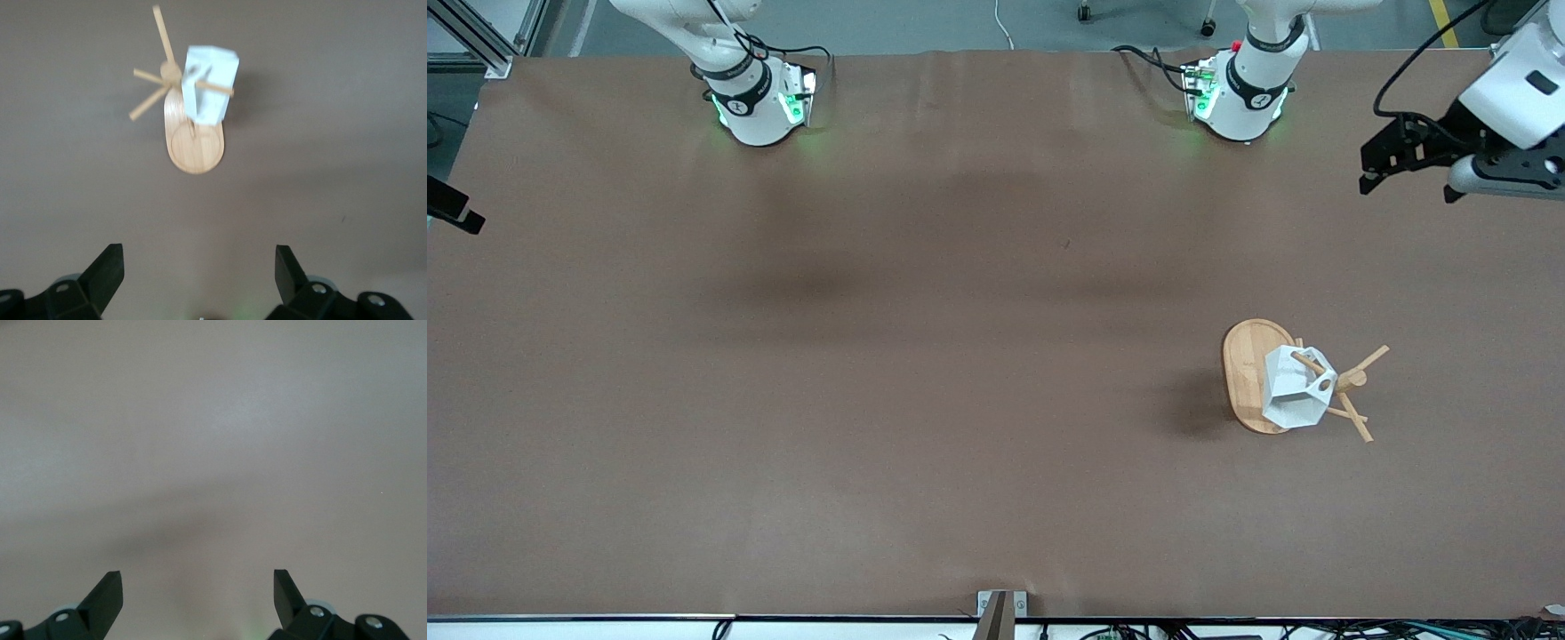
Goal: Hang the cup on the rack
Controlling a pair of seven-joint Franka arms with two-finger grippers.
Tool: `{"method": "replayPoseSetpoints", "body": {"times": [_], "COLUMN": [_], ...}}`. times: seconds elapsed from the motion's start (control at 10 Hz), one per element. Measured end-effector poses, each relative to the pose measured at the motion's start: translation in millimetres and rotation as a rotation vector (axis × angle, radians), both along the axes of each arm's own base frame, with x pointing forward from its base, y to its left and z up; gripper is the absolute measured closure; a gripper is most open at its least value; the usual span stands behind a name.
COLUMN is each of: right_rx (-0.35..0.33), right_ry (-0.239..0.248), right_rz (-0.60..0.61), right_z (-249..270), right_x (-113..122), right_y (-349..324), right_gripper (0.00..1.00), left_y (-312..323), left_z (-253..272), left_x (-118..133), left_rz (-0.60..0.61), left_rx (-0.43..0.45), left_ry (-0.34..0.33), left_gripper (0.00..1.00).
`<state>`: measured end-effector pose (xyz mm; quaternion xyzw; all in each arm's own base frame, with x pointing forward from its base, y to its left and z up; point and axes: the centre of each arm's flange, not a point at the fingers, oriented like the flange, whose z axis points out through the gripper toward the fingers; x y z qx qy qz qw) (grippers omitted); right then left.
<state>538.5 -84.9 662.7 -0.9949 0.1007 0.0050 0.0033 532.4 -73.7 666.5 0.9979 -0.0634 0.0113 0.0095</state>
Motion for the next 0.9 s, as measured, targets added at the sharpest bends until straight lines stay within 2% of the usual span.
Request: {"method": "replayPoseSetpoints", "body": {"times": [0.2,0.9], "right_rx": [0.0,0.0], "right_ry": [0.0,0.0], "right_rz": [0.002,0.003], "right_z": [0.0,0.0], "right_x": [0.1,0.2], "right_y": [0.9,1.4], "right_gripper": [0.0,0.0], "left_y": [1.1,10.4], "left_z": [-2.7,5.5], "left_x": [16.8,9.8], "left_rz": [0.009,0.076], "left_rx": [-0.003,-0.005], "left_ry": [0.003,-0.009], "left_gripper": [0.0,0.0]}}
